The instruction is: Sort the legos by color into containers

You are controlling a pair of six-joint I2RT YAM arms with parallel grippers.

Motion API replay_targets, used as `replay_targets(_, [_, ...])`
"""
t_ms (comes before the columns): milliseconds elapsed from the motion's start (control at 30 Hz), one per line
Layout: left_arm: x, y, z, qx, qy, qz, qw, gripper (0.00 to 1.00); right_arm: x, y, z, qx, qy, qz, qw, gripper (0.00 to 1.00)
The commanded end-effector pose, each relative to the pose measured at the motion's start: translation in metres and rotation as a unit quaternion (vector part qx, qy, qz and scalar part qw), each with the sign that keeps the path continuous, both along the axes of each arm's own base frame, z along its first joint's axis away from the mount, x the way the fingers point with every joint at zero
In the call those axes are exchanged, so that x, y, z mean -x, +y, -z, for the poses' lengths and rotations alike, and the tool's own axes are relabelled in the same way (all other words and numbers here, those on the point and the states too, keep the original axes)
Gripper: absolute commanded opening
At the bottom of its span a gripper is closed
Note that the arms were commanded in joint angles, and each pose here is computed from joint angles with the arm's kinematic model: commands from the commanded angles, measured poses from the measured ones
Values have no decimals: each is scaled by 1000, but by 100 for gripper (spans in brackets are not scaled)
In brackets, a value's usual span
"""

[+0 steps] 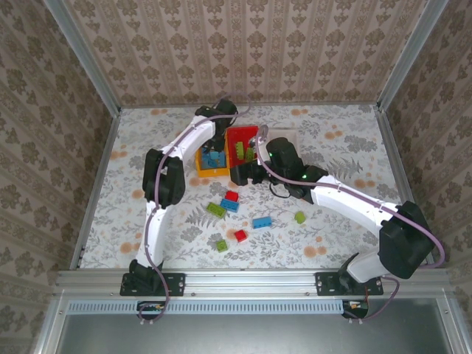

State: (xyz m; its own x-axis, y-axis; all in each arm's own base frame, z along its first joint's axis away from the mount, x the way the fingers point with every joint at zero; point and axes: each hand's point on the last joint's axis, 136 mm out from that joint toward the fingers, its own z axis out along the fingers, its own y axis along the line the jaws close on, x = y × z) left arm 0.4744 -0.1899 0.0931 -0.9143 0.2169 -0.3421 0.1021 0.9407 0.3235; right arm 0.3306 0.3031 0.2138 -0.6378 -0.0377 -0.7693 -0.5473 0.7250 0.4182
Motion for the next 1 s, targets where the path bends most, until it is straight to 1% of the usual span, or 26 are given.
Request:
replay_targets(0, [4, -4, -42, 16, -33, 1, 999, 58, 0, 6, -8, -17, -7, -8, 1000, 92])
replay_targets(167, [25, 1, -88, 53, -63, -15, 997, 58, 8, 19, 7, 5, -4, -28, 1000, 90])
replay_targets(233, [40, 13, -104, 71, -72, -31, 994, 58, 16, 34, 15, 16, -6, -46, 999, 90])
replay_targets(300, [63, 33, -114, 93, -74, -56, 991, 57, 28, 54, 25, 24, -2, -67, 997, 90])
replay_targets(400, [105, 71, -116, 118, -69, -105, 985, 56, 45, 88, 39, 28, 4, -92, 995, 90])
replay_targets(433, [120, 92, -116, 122, -67, -133, 981, 55, 52, 101, 43, 30, 4, -100, 994, 90])
replay_targets(533, [170, 130, -115, 137, -67, -189, 970, 54, 71, 136, 55, 38, 1, -124, 992, 90])
replay_targets(700, [241, 169, -117, 138, -80, -246, 956, 55, 93, 187, 80, 51, -5, -148, 988, 91])
replay_targets(833, [277, 186, -124, 137, -91, -262, 951, 57, 100, 221, 101, 71, -12, -149, 986, 92])
replay_targets(967, [297, 196, -131, 134, -97, -259, 952, 58, 100, 245, 117, 87, -20, -135, 987, 93])
